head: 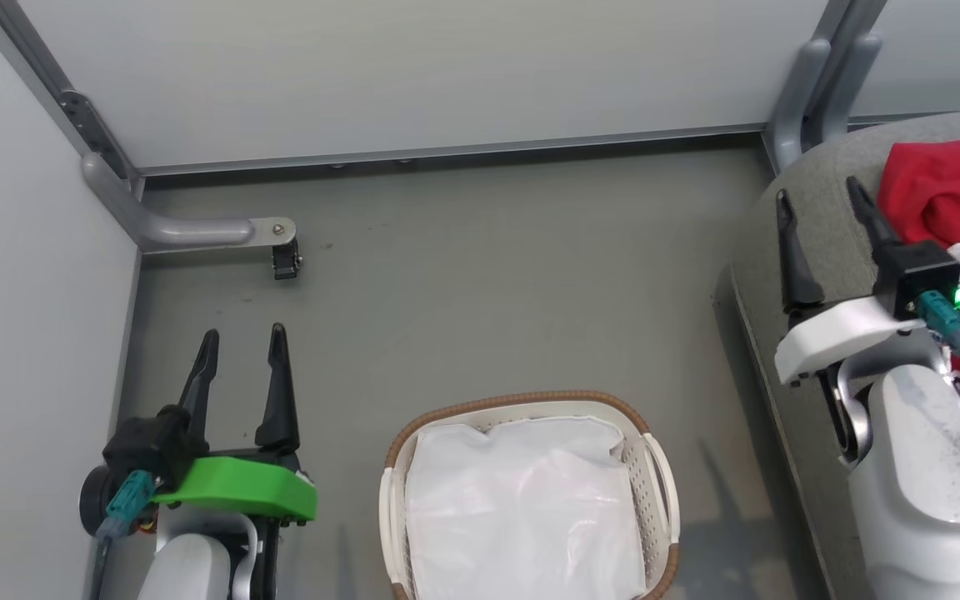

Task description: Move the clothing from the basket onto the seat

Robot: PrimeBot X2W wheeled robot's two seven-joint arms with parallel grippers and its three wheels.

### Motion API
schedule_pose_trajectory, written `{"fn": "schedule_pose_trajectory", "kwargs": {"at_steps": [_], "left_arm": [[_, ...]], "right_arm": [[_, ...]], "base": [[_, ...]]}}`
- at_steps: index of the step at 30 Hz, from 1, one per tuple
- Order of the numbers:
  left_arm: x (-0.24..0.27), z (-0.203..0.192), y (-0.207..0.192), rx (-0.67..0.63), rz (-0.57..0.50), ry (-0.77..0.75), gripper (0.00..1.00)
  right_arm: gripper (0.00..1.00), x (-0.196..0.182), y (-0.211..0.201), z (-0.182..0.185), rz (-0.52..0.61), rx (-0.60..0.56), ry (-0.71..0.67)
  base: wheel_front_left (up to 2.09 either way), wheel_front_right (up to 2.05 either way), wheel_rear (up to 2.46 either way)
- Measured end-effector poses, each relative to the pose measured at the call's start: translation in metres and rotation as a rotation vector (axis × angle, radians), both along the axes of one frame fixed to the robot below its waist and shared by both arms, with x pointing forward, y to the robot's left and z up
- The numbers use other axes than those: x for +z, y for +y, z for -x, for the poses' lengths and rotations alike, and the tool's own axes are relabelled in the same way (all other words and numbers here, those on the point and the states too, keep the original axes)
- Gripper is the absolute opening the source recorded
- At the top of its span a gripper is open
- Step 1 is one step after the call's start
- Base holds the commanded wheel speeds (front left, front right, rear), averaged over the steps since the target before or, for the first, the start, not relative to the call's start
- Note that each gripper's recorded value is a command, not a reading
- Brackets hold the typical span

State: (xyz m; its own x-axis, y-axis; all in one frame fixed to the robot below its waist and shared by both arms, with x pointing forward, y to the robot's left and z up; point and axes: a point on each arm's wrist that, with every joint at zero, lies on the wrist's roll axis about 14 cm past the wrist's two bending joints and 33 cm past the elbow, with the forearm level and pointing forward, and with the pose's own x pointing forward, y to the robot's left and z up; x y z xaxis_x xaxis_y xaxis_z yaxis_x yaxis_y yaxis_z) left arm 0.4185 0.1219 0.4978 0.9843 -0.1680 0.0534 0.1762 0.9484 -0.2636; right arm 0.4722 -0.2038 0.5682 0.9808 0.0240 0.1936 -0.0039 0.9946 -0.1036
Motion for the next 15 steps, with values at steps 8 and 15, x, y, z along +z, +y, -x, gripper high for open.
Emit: {"fn": "schedule_pose_trajectory", "kwargs": {"at_steps": [8, 15], "left_arm": [[-0.003, 0.024, 0.033, 0.096, 0.022, 0.014, 1.00], [0.001, 0.033, 0.042, 0.131, 0.049, 0.008, 1.00]], "right_arm": [[1.00, -0.011, 0.038, 0.015, -0.077, 0.102, 0.023], [1.00, -0.012, 0.047, 0.028, -0.086, 0.130, 0.022]], "base": [[0.00, 0.00, 0.00], [0.00, 0.00, 0.00]]}}
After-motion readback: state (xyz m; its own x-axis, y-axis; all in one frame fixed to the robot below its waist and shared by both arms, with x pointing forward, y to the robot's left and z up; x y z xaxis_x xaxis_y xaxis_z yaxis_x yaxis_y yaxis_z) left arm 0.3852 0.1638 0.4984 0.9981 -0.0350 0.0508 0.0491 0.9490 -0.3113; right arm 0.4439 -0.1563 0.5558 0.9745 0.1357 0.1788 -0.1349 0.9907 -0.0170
